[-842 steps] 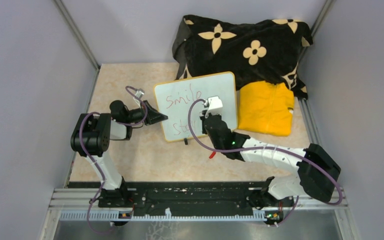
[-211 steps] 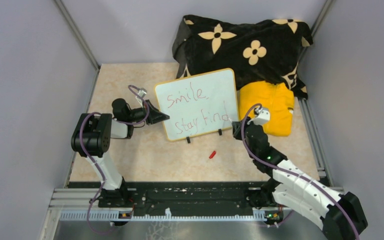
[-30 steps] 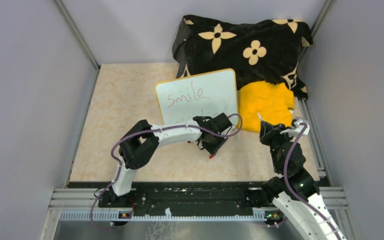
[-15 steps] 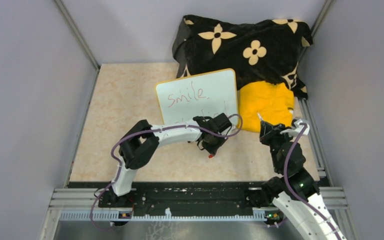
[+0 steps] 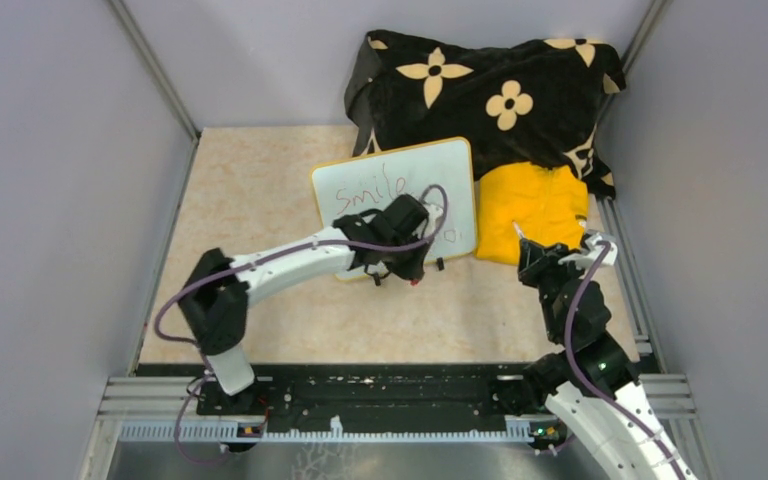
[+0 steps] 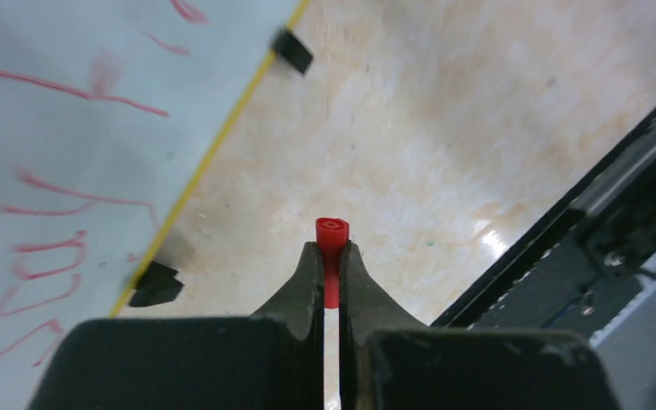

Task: Write a sentence on the whiteboard
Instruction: Close the whiteboard marker at the center of the board.

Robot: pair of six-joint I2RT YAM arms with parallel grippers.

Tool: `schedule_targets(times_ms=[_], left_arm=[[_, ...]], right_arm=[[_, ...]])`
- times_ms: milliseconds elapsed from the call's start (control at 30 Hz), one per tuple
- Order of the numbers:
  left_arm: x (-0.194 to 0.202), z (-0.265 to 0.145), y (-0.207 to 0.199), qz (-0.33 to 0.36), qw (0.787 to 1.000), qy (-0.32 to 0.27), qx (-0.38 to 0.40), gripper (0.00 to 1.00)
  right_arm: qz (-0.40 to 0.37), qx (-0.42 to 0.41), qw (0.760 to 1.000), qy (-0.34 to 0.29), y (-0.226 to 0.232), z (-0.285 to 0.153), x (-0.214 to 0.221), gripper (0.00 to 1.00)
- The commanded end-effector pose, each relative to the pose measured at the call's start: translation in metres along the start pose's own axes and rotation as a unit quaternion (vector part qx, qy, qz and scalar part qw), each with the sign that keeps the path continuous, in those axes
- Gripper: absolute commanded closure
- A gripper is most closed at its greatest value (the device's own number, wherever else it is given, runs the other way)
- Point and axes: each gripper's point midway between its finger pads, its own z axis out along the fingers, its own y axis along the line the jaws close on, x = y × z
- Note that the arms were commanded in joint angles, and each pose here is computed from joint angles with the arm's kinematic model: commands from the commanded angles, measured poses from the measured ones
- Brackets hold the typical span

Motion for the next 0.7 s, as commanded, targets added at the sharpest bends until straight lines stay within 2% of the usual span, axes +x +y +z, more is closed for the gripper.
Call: schedule_targets(times_ms=[0, 100, 200, 333, 500, 667], left_arm=[[-0.066, -0.069, 0.000, -0.030, 0.990, -0.141, 0.014, 1.00], [-0.090, -0.114, 0.016, -0.054, 0.974, -0.219, 0.013, 1.00], [-0.116, -0.168, 0.044, -0.080, 0.948, -0.308, 0.018, 1.00], [-0.143, -0.238, 0.077, -0.100, 0.911, -0.400, 0.021, 1.00], [-0.159, -0.311, 0.082, -0.099, 0.859, -0.502, 0.021, 1.00], [-0.162, -0.353, 0.082, -0.107, 0.816, -0.566, 0.039, 1.00]], right_arm=[[0.018, -0.045, 0.998, -0.045, 0.030, -0.001, -0.043, 1.00], [0.026, -0.067, 0.996, -0.056, 0.045, 0.002, -0.055, 1.00], [0.038, -0.097, 0.992, -0.068, 0.067, 0.009, -0.070, 1.00], [0.046, -0.125, 0.989, -0.072, 0.096, 0.021, -0.091, 1.00], [0.063, -0.170, 0.977, -0.111, 0.140, 0.029, -0.128, 1.00], [0.028, -0.213, 0.966, -0.144, 0.202, 0.022, -0.140, 1.00]])
